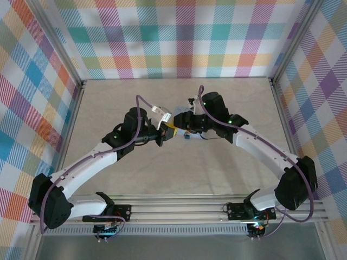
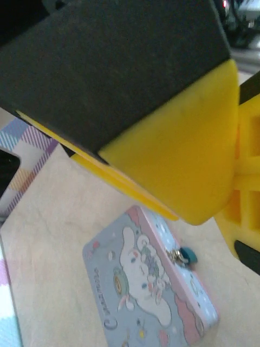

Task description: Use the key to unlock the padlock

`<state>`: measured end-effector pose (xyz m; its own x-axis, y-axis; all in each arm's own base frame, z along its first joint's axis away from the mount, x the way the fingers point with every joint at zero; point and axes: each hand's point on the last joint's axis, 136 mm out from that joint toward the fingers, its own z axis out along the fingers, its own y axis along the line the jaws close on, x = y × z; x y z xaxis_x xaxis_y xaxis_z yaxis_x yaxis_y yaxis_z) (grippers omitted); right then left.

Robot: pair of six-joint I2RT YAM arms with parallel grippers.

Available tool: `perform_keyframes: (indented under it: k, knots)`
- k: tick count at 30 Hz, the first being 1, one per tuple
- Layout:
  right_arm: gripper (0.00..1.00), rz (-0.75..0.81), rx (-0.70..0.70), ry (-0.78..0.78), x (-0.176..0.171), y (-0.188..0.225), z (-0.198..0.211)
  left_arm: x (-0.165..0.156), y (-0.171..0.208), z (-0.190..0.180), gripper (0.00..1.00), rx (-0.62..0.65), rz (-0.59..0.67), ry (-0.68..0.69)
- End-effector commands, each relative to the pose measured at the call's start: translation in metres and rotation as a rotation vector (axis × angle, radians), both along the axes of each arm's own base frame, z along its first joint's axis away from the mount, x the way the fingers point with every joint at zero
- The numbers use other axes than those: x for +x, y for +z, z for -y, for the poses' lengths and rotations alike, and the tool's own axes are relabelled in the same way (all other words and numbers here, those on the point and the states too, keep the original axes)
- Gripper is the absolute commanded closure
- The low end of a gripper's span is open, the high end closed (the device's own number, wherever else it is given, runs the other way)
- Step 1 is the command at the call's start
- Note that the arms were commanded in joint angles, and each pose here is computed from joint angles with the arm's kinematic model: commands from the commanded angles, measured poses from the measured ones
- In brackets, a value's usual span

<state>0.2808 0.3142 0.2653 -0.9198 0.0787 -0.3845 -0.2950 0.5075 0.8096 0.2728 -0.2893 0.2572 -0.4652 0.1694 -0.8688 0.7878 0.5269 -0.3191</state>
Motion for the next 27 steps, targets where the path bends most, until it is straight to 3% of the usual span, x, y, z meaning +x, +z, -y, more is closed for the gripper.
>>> perform_keyframes:
  k: [1,10,20,27]
  knots:
    - [0.57,0.159,0.109,0.050,-0.004,0.042,0.015,-0.004,0.028,0.004,1.00,-0.116,-0.034,-0.093]
    - [0.61,0.352,0.254,0.335,-0.042,0.081,0.023,-0.019,0.055,0.004,1.00,-0.227,-0.136,-0.282]
    - [0.65,0.403,0.288,0.400,-0.049,0.083,0.027,-0.035,0.079,0.008,1.00,-0.266,-0.180,-0.411]
    - [0.64,0.392,0.295,0.411,-0.048,0.080,0.025,-0.036,0.077,0.009,1.00,-0.257,-0.194,-0.427]
